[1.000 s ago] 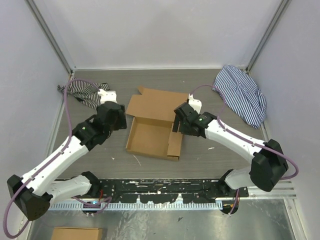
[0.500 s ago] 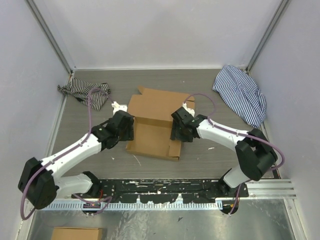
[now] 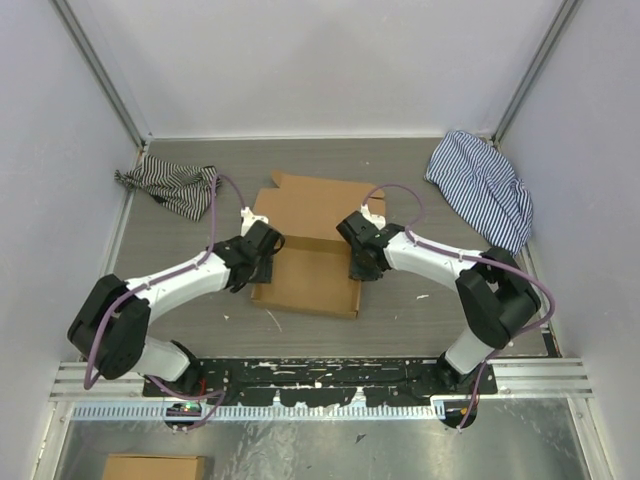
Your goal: Fold the paper box
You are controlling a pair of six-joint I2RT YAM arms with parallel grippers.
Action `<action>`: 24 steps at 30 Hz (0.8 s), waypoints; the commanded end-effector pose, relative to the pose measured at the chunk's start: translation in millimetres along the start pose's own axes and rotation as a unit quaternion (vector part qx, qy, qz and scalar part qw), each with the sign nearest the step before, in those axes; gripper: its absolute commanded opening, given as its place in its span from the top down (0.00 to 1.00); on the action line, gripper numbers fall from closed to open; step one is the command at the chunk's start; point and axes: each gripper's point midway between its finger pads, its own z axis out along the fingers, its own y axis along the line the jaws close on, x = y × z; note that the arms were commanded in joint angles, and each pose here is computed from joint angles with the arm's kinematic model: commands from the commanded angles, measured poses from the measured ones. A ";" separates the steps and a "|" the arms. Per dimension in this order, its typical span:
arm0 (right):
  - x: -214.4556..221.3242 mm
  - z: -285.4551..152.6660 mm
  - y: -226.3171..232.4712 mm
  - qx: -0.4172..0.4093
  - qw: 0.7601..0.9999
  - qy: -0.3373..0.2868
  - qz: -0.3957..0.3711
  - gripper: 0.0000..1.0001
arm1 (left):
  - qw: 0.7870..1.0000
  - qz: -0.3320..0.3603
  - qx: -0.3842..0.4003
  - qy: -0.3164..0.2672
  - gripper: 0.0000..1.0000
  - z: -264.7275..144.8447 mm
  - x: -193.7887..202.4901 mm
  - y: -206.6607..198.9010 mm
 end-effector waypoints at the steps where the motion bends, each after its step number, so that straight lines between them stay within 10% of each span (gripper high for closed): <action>1: -20.4 -4.6 -10.7 0.045 0.998 -0.033 -0.019 0.79 | 0.999 -0.007 -0.011 -0.034 0.40 1.6 -24.6 -2.1; 14: -42.9 -4.2 -33.3 0.145 0.986 -0.061 -0.060 0.99 | 0.999 0.004 -0.046 -0.017 0.55 7.7 -14.8 1.5; 18: -39.7 0.6 -29.4 0.135 0.988 -0.054 -0.058 0.99 | 0.998 0.006 -0.066 -0.021 0.97 6.6 -14.0 2.5; 24: -36.8 3.8 -24.4 0.124 0.989 -0.047 -0.057 0.99 | 0.997 0.022 -0.076 0.000 0.99 10.1 -7.1 -2.8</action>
